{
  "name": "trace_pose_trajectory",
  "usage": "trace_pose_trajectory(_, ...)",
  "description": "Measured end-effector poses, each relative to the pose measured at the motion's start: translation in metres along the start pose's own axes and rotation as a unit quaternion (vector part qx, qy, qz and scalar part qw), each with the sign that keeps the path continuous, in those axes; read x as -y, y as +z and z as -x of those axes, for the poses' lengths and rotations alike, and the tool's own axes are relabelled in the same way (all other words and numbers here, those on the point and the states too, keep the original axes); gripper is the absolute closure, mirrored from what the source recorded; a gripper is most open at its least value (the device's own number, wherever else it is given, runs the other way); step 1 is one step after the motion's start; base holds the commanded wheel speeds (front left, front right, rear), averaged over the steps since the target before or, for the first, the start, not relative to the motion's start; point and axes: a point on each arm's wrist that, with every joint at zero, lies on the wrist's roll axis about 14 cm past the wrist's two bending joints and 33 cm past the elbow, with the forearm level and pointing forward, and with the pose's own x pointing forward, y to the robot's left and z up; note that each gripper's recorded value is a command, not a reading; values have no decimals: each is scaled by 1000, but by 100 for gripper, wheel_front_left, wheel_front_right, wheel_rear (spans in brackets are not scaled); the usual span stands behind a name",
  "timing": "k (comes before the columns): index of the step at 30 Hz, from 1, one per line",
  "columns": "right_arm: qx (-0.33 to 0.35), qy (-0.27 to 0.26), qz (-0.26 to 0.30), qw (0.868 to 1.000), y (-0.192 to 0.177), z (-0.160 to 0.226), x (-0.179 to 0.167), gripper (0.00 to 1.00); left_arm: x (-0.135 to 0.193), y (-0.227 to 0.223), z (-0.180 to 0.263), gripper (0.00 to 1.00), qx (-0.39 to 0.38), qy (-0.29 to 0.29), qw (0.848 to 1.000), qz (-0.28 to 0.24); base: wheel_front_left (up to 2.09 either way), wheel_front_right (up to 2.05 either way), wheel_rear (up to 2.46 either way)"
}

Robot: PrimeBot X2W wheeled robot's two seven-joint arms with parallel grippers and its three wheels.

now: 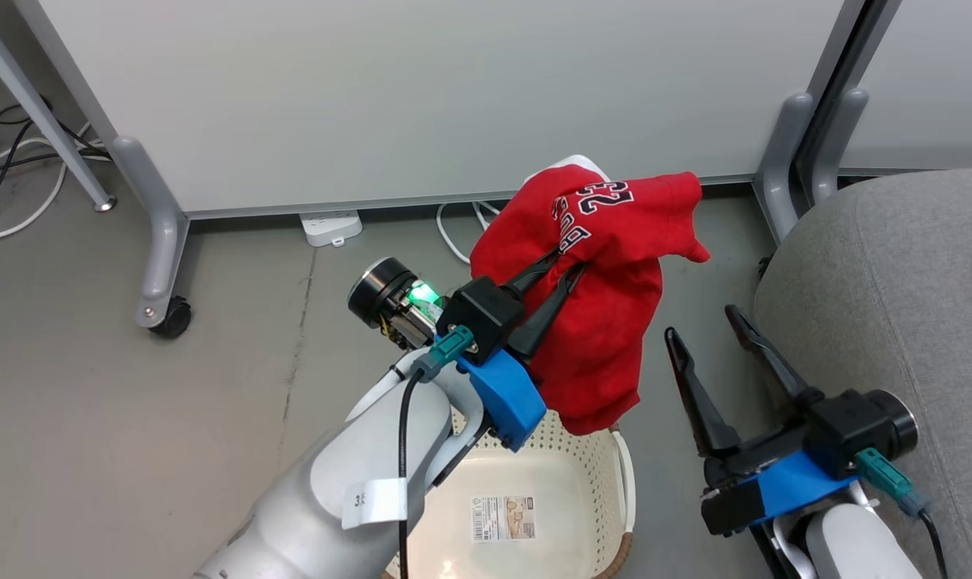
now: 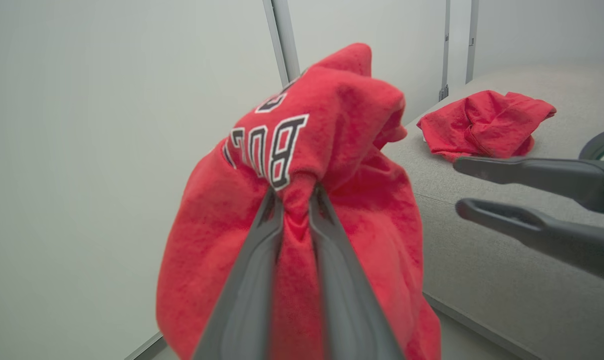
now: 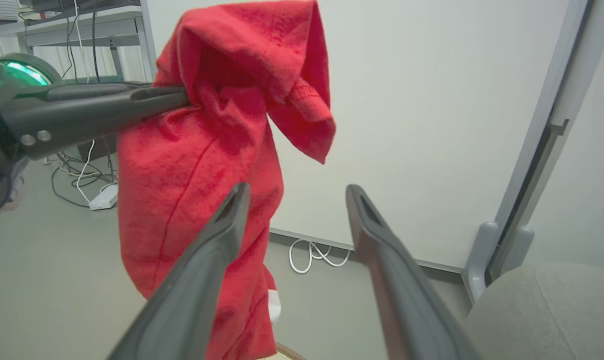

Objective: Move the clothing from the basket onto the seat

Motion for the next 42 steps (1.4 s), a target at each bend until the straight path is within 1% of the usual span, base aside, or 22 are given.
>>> trace_pose_trajectory(9, -2, 59, 5, 998, -2, -26, -28, 0, -4, -4, -3, 100, -2, -2, 1000, -1, 0, 0, 0)
trace_pose_trajectory(18, -19, 101, 0, 995, -15, -47, -49, 0, -6, -8, -5, 100, -5, -4, 1000, 0, 0, 0, 0)
trace_pose_trajectory(24, -25, 118, 3, 993, -19, -58, -57, 0, -7, -11, -6, 100, -7, -7, 1000, 2, 0, 0, 0)
trace_pose_trajectory(32, -37, 121, 4, 992, -27, -67, -58, 1, -5, -11, -10, 100, -4, -13, 1000, 6, 0, 0, 0)
trace_pose_trajectory(33, -40, 122, 4, 992, -28, -68, -58, 72, -5, -12, -10, 100, -4, -14, 1000, 6, 0, 0, 0)
trace_pose_trajectory(34, -41, 122, 4, 992, -29, -68, -59, 100, -5, -12, -10, 100, -4, -14, 1000, 6, 0, 0, 0)
trace_pose_trajectory(42, -40, 126, 2, 991, -28, -71, -62, 100, -6, -11, -10, 100, -4, -13, 1000, 7, 0, 0, 0)
